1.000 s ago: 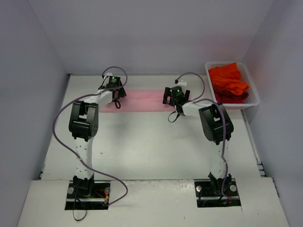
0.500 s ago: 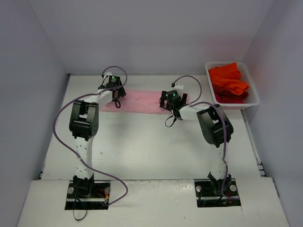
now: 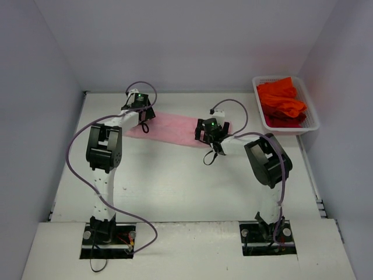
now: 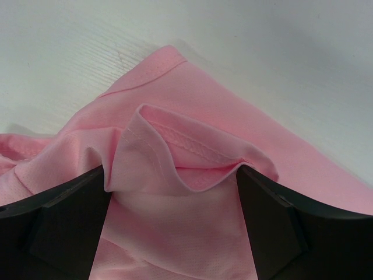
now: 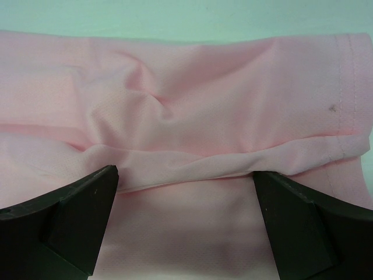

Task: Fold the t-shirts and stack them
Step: Fold the tshirt

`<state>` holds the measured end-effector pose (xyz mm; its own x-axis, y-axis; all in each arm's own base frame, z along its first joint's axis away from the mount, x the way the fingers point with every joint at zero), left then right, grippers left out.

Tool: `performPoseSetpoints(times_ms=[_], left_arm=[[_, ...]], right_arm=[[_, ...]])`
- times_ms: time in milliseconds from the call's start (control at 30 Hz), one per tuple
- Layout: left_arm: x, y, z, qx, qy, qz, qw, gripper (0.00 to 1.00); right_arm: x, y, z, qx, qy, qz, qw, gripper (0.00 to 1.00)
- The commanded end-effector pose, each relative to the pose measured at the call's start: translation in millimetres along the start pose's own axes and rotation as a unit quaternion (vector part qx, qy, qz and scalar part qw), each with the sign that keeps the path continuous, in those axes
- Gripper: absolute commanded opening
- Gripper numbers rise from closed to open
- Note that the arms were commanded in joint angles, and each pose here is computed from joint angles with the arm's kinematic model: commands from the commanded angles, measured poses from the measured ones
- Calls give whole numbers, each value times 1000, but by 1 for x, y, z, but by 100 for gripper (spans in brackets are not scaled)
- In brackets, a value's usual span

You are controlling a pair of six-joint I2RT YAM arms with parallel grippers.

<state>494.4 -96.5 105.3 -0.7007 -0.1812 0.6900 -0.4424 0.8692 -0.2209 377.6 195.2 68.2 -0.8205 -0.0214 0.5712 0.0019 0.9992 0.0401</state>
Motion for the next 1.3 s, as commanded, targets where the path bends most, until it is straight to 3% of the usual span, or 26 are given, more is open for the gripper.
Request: performPoseSetpoints(times_ms=[0,433,1267], left_arm=[[6,-8,-24,10,-34,12,999,81],[4,-6,-20,1,-32,6,999,81],[-14,-19,-13,7,-15,24,1000,81]], right_arm=[[19,-5,30,0,72,15,997,100],[61,8,22,-1,49,15,999,100],[103,30,50,20,58,-11,998,100]])
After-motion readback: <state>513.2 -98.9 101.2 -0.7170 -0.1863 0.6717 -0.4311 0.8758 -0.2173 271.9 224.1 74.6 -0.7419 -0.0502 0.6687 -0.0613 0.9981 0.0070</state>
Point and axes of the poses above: each gripper's point midway between its finger pads, its own x axis back along the fingers, its own y axis along the line the jaws close on, z = x × y, the point moved 9 cm from there along x, back along the fingers, and after that the axes turned 6 degrees about x, right-handed, at the moved point
